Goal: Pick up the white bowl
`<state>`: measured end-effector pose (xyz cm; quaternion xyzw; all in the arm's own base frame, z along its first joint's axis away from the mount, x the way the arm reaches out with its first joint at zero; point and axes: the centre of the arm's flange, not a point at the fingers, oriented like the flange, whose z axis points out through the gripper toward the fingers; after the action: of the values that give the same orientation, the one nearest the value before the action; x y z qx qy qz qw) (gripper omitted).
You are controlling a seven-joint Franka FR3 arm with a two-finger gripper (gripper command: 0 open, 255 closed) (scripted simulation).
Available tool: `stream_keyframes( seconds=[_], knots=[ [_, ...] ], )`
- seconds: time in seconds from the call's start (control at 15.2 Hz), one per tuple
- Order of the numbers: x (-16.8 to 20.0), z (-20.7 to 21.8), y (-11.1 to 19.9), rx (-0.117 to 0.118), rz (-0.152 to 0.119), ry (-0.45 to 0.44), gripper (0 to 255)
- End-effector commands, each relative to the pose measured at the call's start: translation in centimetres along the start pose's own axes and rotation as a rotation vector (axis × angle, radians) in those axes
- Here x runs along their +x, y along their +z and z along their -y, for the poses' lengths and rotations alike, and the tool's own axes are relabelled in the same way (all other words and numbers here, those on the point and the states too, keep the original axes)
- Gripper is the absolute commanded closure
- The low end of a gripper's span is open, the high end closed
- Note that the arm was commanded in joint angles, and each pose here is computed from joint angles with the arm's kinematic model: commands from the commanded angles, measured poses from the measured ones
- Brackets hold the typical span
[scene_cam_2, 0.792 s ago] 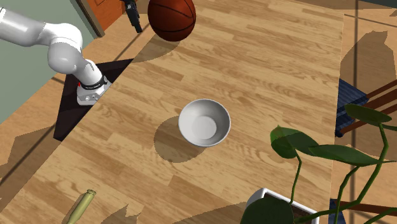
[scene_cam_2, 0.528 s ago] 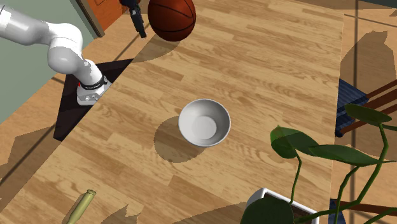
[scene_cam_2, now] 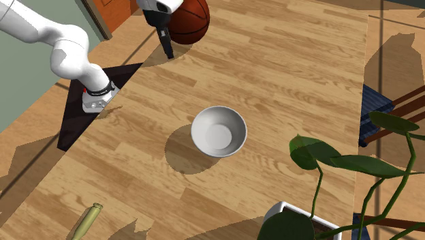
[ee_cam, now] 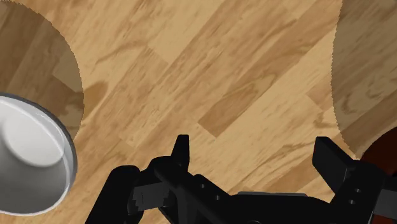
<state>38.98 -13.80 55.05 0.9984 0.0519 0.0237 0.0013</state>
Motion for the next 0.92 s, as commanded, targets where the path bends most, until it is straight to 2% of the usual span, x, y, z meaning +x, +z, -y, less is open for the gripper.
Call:
stream_keyframes(
  seconds=[0.0,0.86],
  knots=[
    [0.9,-2.5,0.9,-0.001,0.002,-0.007,0],
    [8.0,-17.9,4.8,0.004,0.018,-0.043,0]
  ],
)
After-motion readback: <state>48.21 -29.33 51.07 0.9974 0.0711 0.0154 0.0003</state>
